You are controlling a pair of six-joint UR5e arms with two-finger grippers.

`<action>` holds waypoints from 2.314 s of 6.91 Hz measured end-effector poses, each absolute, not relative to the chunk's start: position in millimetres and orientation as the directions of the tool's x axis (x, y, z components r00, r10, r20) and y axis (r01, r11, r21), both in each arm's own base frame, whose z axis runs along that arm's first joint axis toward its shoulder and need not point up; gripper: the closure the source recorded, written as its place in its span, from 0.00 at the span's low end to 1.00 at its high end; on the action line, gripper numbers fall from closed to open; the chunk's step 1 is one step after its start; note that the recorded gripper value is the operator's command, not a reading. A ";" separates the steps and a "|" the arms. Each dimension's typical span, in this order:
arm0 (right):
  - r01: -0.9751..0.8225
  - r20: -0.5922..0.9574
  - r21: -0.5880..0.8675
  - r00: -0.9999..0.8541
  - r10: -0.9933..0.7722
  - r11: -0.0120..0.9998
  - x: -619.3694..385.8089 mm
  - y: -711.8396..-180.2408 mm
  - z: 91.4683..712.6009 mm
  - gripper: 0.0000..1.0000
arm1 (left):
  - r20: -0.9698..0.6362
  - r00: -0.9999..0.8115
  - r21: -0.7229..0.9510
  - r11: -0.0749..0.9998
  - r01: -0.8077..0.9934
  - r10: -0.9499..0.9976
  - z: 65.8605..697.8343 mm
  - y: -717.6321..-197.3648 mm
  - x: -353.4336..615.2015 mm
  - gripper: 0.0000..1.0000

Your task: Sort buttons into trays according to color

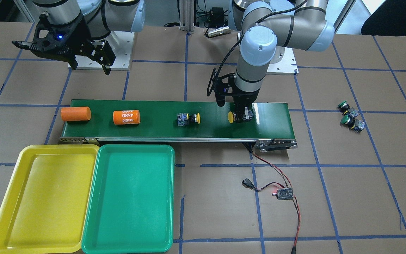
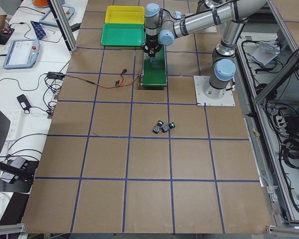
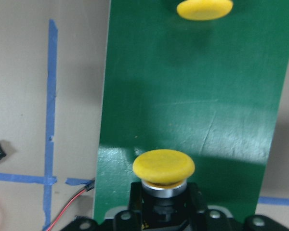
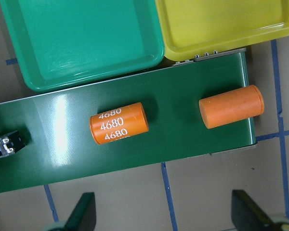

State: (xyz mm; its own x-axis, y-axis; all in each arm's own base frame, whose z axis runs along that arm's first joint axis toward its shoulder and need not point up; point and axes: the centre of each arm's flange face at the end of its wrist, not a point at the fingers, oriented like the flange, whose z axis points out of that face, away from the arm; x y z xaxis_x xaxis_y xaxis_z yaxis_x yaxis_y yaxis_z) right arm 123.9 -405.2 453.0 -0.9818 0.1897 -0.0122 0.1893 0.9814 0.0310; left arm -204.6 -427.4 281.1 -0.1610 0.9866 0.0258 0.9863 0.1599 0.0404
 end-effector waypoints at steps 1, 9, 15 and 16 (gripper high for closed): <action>0.190 -0.011 0.030 -0.982 0.190 0.981 123.7 -405.9 451.0 0.00 | 0.036 -0.212 0.044 0.210 0.977 0.977 275.5 -423.7 -199.7 0.00; 0.640 -0.021 0.039 -0.767 0.641 0.767 125.3 -408.5 444.5 0.00 | 0.108 -0.607 -0.038 0.614 0.789 0.787 247.5 -433.6 172.2 0.00; 0.983 0.021 0.050 -0.178 0.984 0.177 160.1 -420.4 390.8 0.00 | 0.097 -0.456 -0.009 0.459 0.889 0.885 194.0 -395.6 282.0 0.00; 0.985 0.005 0.050 -0.166 0.986 0.166 168.1 -421.2 373.6 0.00 | 0.092 -0.455 -0.007 0.457 0.889 0.886 181.6 -395.8 284.1 0.00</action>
State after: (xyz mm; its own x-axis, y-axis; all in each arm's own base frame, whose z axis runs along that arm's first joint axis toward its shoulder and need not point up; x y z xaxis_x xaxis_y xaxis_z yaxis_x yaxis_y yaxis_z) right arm 168.1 -421.2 373.6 -0.1663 0.9861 0.0046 0.9849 0.1659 0.0503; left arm 284.1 -395.8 181.6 -0.4546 0.8860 0.0915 0.8894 0.4570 -0.0069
